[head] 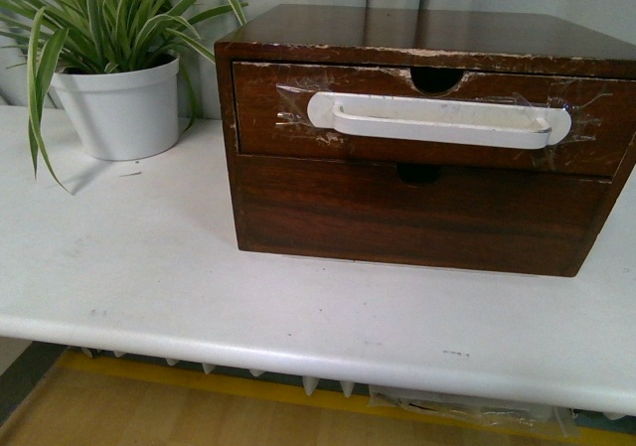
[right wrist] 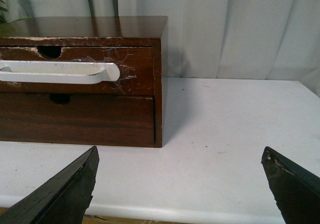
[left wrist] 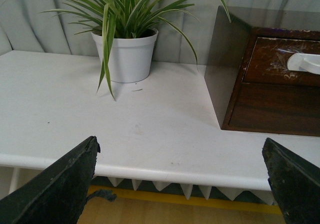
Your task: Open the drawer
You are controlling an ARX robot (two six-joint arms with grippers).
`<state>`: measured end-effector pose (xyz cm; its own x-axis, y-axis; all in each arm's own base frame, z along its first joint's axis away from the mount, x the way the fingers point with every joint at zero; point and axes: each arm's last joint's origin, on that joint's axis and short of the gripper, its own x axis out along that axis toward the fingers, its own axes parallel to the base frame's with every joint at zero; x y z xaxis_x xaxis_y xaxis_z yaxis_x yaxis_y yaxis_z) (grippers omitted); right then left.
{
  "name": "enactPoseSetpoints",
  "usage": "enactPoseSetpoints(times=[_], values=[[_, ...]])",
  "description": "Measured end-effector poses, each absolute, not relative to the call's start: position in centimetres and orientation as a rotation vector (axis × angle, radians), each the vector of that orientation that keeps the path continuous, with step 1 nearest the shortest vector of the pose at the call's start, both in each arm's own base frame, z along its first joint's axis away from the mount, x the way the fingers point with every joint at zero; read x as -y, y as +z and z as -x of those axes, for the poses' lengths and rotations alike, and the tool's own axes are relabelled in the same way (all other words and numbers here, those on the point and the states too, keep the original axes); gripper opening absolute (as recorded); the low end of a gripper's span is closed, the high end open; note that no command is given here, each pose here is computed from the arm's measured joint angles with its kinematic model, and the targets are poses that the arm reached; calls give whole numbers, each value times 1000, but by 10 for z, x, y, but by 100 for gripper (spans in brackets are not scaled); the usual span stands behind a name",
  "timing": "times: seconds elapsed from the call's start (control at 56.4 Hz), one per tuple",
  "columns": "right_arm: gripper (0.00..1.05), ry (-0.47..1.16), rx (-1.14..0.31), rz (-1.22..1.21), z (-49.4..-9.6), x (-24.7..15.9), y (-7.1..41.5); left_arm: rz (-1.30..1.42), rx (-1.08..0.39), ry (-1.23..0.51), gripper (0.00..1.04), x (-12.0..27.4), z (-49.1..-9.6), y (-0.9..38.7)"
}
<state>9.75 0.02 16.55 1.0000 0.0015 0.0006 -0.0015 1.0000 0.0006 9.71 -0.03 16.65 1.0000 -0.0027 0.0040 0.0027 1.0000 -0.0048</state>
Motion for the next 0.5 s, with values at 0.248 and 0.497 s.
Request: enactPoseSetpoints(times=[0.248, 0.497], values=[[96, 2, 1, -1, -97, 0, 165, 5, 4, -3, 99, 0, -97, 166], [96, 2, 1, -1, -97, 0, 165, 5, 4, -3, 99, 0, -97, 166]])
